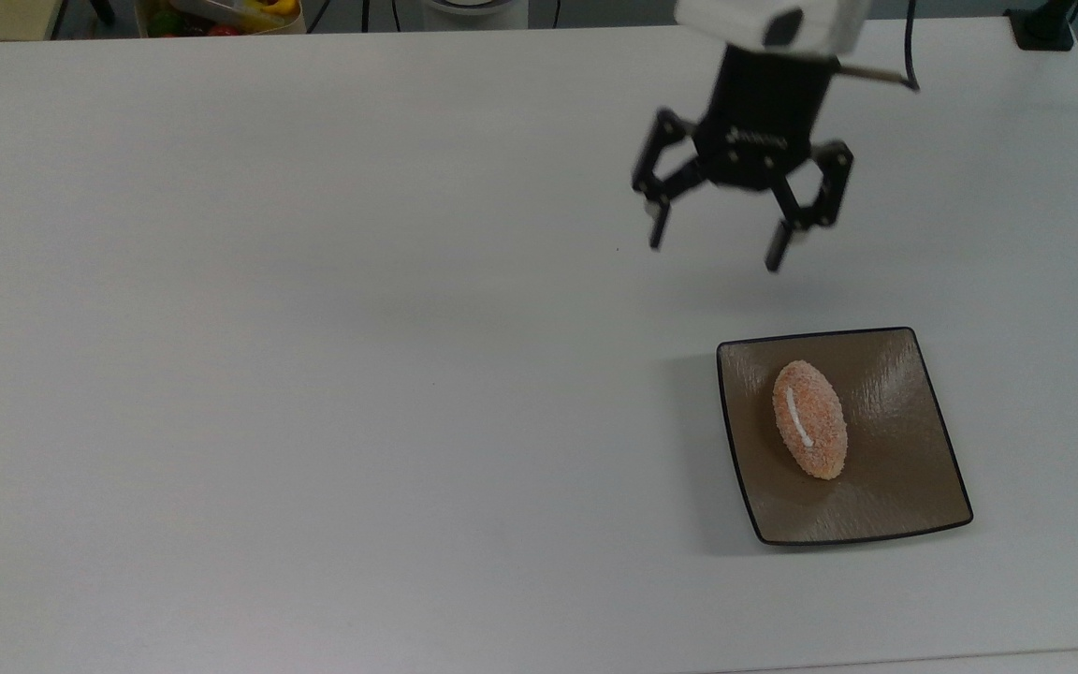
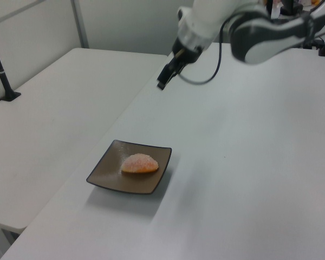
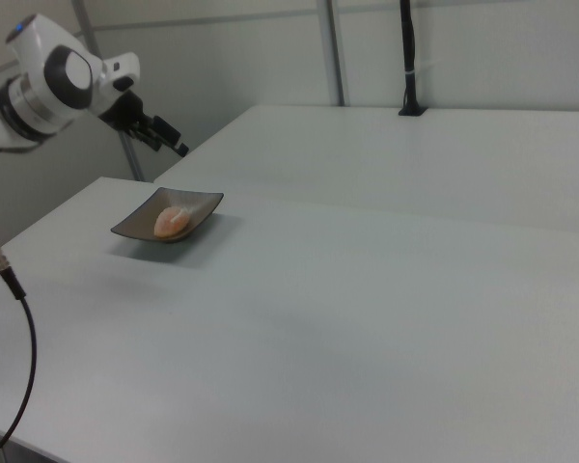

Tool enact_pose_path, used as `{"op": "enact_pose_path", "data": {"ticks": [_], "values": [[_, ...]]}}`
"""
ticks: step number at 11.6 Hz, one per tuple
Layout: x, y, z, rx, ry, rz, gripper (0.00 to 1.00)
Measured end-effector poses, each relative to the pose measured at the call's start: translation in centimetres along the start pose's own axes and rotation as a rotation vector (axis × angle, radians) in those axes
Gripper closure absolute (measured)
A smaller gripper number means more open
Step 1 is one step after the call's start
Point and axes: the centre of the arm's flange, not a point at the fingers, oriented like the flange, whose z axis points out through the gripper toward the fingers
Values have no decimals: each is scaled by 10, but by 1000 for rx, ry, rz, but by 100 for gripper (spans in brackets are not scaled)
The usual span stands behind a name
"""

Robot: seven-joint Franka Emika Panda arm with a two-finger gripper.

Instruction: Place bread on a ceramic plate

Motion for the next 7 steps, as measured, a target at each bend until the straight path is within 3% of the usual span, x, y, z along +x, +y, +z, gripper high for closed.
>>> {"op": "enact_pose_path", "data": {"ticks": [4,7], "values": [[3,113,-94,1,-251,257,0],[-12,188,-131,-9,-434,378,0]]}}
